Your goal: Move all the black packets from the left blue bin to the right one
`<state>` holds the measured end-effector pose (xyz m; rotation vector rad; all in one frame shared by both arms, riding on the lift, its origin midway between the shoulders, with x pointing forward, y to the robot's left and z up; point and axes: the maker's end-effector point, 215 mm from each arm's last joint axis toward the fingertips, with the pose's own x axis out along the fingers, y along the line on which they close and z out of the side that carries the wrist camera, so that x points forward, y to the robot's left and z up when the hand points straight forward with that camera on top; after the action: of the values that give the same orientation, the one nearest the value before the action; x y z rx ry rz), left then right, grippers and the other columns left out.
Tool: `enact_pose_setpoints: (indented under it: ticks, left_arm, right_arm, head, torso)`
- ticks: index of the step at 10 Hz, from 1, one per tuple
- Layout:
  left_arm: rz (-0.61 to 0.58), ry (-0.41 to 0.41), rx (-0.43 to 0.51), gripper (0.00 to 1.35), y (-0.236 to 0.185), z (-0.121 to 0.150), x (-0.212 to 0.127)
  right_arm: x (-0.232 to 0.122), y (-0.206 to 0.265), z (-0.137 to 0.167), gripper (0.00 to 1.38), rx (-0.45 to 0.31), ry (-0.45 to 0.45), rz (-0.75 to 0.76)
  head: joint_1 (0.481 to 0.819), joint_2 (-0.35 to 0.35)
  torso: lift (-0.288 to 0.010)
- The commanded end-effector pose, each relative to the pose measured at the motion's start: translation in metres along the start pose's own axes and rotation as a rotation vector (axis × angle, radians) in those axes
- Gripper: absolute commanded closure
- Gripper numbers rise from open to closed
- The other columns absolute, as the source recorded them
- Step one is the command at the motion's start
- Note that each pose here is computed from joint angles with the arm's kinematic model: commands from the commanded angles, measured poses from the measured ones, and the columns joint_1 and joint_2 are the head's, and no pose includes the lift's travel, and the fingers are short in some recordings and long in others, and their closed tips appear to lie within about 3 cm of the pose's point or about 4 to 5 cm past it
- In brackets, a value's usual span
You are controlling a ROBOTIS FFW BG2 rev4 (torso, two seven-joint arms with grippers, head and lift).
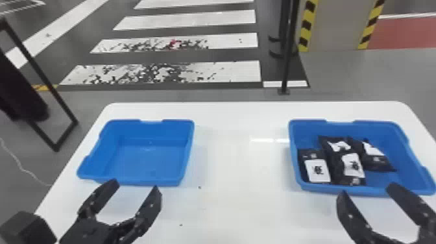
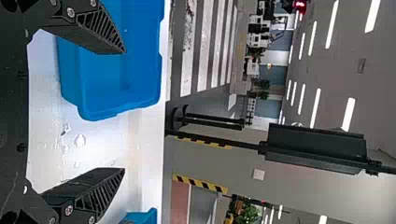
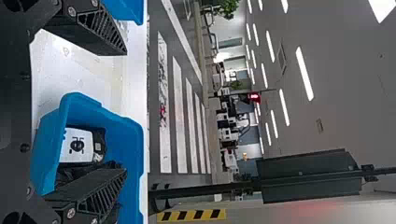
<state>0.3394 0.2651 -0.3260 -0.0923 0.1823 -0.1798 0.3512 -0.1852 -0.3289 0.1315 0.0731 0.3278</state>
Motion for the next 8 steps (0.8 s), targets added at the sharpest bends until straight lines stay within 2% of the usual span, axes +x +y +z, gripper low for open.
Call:
enact_pose_setpoints:
  ticks: [1,8]
  left_arm:
    - [0.001,-0.004,-0.004,0.15,-0.0002,0.0011,-0.0004]
    - [0.0,-0.001,-0.011,0.15,-0.0006,-0.0002,-0.001]
  right_arm:
    - [-0.001,0.0004,-0.0006,0.13,0.004,0.002,0.0]
    - [-0.0005,0.0025,-0.0028,0.13,0.014,0.01,0.003]
  head:
    - [0.695,0.134]
    - [0.695,0.137]
  torso:
    - [-0.14]
    - [-0.14]
